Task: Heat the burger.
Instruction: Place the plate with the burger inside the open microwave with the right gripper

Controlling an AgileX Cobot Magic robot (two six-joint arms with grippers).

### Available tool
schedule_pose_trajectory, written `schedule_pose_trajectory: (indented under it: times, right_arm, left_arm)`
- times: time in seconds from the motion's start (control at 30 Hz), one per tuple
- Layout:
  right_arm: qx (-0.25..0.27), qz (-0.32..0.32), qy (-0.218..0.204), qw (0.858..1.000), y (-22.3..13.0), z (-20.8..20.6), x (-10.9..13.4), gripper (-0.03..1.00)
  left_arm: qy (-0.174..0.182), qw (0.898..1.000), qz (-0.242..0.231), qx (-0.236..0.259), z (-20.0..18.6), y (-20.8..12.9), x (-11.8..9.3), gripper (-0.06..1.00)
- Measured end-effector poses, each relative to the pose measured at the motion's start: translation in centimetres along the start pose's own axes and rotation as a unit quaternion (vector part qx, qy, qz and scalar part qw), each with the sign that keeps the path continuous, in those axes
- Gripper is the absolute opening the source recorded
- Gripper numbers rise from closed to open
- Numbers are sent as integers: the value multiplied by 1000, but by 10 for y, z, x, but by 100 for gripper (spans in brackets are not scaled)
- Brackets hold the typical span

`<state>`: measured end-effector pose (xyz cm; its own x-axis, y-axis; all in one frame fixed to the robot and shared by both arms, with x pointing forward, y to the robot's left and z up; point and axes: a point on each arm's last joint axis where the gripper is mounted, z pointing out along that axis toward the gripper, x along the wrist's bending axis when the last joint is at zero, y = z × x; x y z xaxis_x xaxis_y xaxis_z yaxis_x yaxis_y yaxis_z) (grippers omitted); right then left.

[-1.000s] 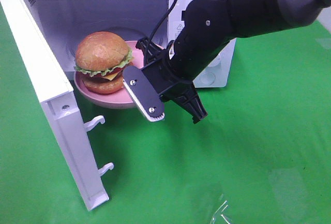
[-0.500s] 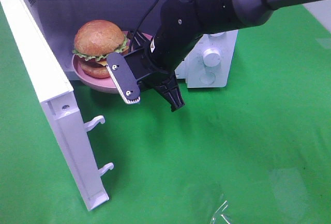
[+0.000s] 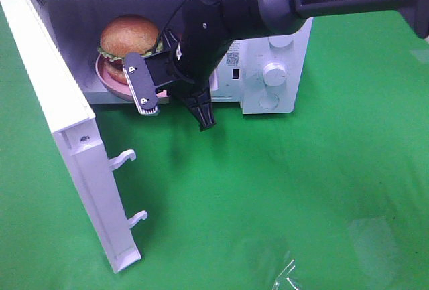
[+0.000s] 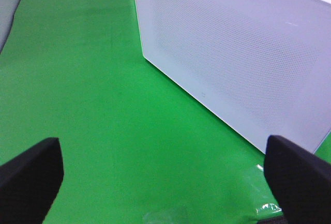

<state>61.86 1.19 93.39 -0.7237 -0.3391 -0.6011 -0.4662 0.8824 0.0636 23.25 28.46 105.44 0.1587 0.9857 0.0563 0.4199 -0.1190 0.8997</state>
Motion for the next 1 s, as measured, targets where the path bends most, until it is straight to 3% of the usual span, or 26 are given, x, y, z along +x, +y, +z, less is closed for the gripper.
schedule_pose_trajectory:
  times: [0.6, 1.0]
  right_arm:
    - [15, 50, -22, 998, -1, 20, -23, 3]
    - [20, 53, -37, 998, -12, 21, -28, 11]
  left_arm:
    - [0, 1000, 0, 0, 0, 0, 0, 98]
    - [0, 1000, 0, 0, 0, 0, 0, 98]
